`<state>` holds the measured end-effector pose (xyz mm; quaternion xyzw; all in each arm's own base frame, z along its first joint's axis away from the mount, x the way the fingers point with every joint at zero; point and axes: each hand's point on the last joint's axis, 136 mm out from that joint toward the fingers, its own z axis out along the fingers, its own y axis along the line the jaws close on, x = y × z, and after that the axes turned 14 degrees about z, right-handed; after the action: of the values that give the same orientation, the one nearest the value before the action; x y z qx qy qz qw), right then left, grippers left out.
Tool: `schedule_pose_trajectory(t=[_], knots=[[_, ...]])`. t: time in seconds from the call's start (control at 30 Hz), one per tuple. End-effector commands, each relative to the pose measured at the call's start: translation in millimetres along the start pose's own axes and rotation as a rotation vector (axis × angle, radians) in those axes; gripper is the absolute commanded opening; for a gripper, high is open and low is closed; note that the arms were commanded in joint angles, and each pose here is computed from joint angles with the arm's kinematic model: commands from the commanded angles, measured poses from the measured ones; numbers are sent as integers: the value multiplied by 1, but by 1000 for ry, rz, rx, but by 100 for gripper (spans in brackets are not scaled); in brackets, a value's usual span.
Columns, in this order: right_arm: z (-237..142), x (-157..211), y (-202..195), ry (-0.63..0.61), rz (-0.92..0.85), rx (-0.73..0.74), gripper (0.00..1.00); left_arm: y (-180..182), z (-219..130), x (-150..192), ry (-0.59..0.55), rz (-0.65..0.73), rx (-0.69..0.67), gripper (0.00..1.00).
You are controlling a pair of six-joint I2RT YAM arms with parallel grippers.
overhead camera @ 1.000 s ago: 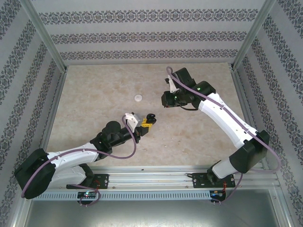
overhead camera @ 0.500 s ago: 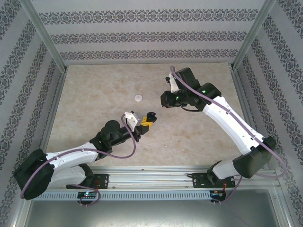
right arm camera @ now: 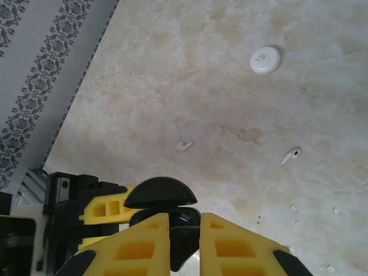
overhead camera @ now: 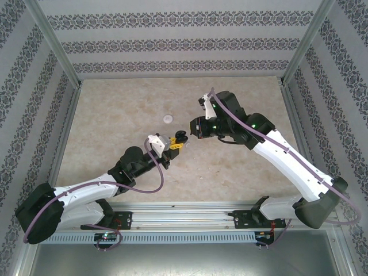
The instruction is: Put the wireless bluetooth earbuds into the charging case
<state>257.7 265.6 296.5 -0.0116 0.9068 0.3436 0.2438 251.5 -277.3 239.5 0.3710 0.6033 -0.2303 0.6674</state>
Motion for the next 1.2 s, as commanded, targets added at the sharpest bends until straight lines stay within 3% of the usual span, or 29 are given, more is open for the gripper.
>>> schedule_pose_trajectory(t=[0.0, 0.4, 0.87, 1.17], knots=[[1, 1, -1, -27, 19, -3, 14, 6, -1, -30, -128, 35, -40, 0], [4, 2, 10, -28, 14, -25, 14, 5, -2, -29, -124, 27, -33, 0], [-5, -11, 28, -141, -75, -58, 13, 5, 0, -28, -122, 3, -31, 0], [10, -4, 27, -136, -136, -61, 13, 6, -3, -28, -134, -17, -42, 0]])
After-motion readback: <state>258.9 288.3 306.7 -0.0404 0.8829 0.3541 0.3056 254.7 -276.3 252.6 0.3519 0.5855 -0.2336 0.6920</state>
